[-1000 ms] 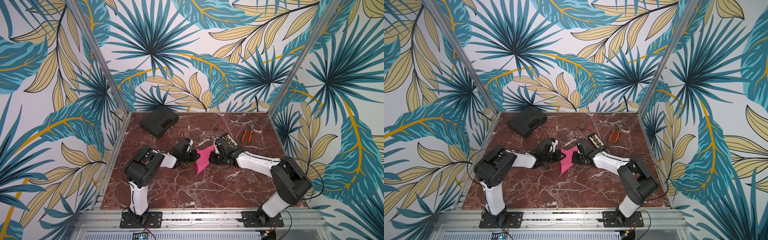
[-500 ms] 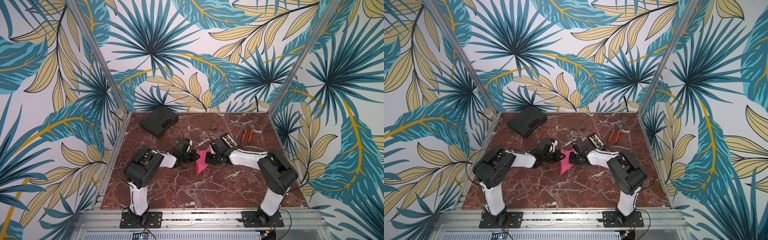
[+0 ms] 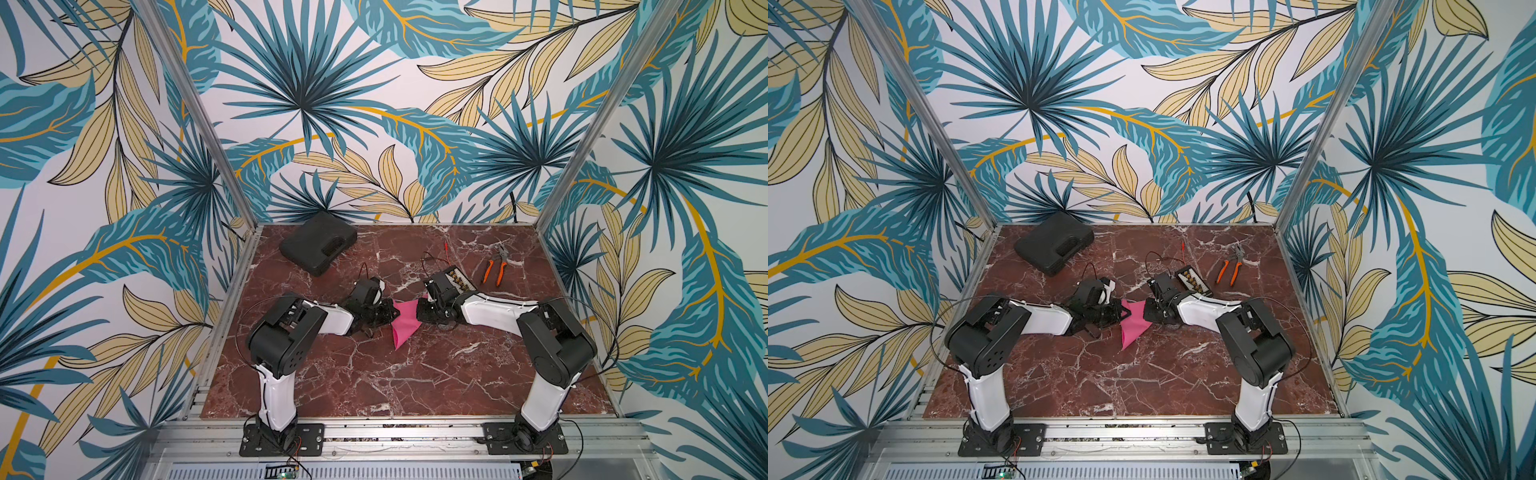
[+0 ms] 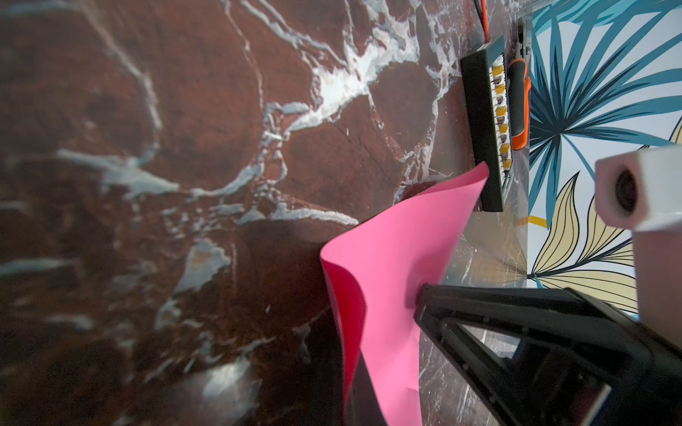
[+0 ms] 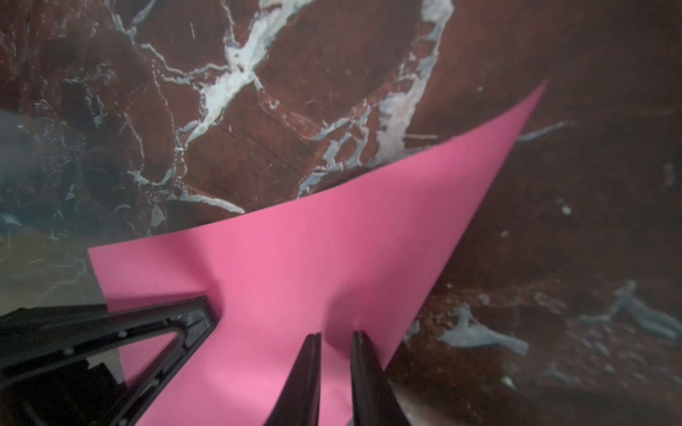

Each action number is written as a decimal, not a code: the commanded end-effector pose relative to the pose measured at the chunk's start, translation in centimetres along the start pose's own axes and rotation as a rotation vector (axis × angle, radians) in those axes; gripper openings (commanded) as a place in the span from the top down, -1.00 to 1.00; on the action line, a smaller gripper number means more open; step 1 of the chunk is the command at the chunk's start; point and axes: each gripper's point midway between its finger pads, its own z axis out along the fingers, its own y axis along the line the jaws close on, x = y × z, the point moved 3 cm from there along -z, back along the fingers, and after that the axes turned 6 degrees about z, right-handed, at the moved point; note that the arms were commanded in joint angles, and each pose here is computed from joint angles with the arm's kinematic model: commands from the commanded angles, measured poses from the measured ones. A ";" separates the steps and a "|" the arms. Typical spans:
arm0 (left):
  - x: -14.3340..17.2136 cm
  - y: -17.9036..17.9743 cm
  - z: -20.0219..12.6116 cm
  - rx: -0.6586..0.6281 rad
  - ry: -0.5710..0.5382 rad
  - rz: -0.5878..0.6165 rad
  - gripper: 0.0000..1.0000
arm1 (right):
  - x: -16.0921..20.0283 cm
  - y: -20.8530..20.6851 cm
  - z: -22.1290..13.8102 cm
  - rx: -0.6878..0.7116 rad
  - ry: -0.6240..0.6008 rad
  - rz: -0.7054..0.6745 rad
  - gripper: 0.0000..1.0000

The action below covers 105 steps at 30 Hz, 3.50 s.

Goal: Fold the square paper diagonally
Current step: Fold the paper at the center of the board.

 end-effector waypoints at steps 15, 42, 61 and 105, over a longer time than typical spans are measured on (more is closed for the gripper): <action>0.0 0.6 -0.9 -0.070 0.003 -0.016 1.00 | 0.2 2.0 -1.9 0.114 0.010 -0.180 0.59; 0.3 1.1 -0.9 -0.087 0.015 -0.030 1.00 | -2.0 -2.2 2.7 0.325 0.066 -0.223 0.51; 0.4 1.1 -0.9 -0.089 0.018 -0.031 1.00 | -4.0 -4.5 2.6 0.367 0.047 -0.171 0.63; -0.9 -0.3 -0.4 -0.096 -0.062 -0.161 1.00 | -0.4 2.5 -1.6 0.233 0.009 -0.229 0.40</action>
